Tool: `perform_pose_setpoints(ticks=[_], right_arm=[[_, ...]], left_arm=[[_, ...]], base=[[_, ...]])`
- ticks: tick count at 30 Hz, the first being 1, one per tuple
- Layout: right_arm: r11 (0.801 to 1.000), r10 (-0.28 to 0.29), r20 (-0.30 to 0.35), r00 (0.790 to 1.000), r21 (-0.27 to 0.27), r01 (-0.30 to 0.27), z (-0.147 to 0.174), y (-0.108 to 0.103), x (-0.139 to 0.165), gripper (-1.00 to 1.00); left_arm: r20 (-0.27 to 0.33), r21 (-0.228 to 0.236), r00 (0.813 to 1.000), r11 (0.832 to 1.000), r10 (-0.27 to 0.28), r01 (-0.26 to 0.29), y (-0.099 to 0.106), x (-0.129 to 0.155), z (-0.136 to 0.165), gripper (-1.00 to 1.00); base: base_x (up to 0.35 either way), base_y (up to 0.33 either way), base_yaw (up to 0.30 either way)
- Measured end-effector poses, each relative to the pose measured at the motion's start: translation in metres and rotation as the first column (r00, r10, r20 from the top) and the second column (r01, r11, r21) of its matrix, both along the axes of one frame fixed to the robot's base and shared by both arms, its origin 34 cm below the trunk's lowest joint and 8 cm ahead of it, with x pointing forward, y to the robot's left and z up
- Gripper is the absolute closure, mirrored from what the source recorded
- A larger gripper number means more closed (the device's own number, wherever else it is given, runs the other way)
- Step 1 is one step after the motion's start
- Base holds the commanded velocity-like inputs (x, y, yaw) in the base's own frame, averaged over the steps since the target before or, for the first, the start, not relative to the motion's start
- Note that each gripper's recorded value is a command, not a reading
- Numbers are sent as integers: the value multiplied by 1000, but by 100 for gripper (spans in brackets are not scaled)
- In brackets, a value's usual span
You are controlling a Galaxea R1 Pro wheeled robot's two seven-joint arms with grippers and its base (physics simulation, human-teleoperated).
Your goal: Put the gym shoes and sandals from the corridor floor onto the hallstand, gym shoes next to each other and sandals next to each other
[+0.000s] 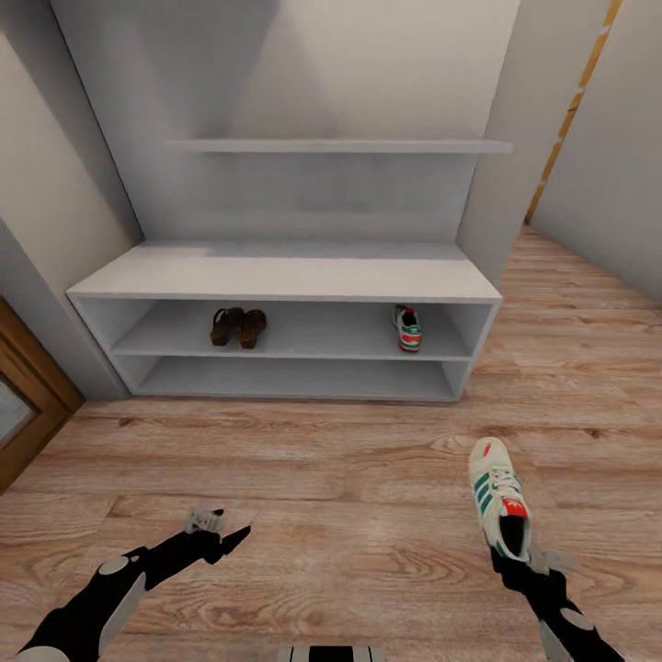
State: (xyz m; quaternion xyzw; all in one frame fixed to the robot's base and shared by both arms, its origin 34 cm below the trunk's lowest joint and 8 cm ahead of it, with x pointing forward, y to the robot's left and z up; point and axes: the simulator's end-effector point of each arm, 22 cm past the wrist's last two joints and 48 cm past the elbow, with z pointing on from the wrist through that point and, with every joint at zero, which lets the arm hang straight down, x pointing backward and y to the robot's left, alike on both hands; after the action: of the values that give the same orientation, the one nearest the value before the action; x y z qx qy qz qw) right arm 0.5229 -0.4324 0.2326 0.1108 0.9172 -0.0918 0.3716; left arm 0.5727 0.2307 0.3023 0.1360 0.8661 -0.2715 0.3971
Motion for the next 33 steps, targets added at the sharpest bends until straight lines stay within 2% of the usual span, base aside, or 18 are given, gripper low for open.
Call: perform_pose_setpoints(ticks=[1,2,3,4,5,7,8,9,10,14,18,26,33], right_arm=[[998,42,-59,997,51,-39,-7,38,6,100],[991,79,-93,993,111,-69,-12,82,12,100],[985,109,-112,988,144,-92,-9,107,23,100],[982,125,-117,985,160,-105,-6,121,30,100],[973,157,-121,980,188,-133,3,149,45,100],[963,202,-124,971,207,-174,18,183,67,100],[960,225,-128,966,200,-197,29,202,82,100],[960,236,-133,962,182,-211,38,214,94,100],[967,232,-136,963,143,-212,55,229,116,100],[969,232,-92,968,105,-222,96,244,162,100],[967,243,-104,964,108,-232,117,254,180,100],[966,242,-49,969,101,-237,147,257,200,100],[966,241,-35,970,100,-237,152,257,203,100]], left_arm=[[-7,-35,998,998,-58,58,-3,-14,3,-100],[-12,-65,995,993,-103,102,-8,-24,6,-100],[-13,-97,989,985,-147,145,-14,-34,10,-100],[-13,-112,986,980,-168,166,-17,-39,12,-100],[-9,-136,979,970,-203,200,-22,-46,15,-100],[0,-163,970,957,-244,241,-27,-55,20,-100],[0,-181,964,948,-267,263,-31,-63,21,-100],[-3,-197,959,940,-284,278,-33,-71,21,-100],[-11,-218,952,929,-307,298,-35,-84,21,-100],[-22,-222,946,924,-325,312,-33,-95,19,-100],[-27,-221,944,923,-329,316,-31,-97,18,-100],[-28,-221,944,923,-330,316,-32,-97,18,-100],[-28,-221,944,923,-330,316,-32,-97,17,-100]], base=[[0,0,0],[0,0,0],[0,0,0],[0,0,0],[0,0,0],[0,0,0],[0,0,0],[0,0,0],[0,0,0],[0,0,0],[22,4,0],[72,44,0],[8,5,0]])
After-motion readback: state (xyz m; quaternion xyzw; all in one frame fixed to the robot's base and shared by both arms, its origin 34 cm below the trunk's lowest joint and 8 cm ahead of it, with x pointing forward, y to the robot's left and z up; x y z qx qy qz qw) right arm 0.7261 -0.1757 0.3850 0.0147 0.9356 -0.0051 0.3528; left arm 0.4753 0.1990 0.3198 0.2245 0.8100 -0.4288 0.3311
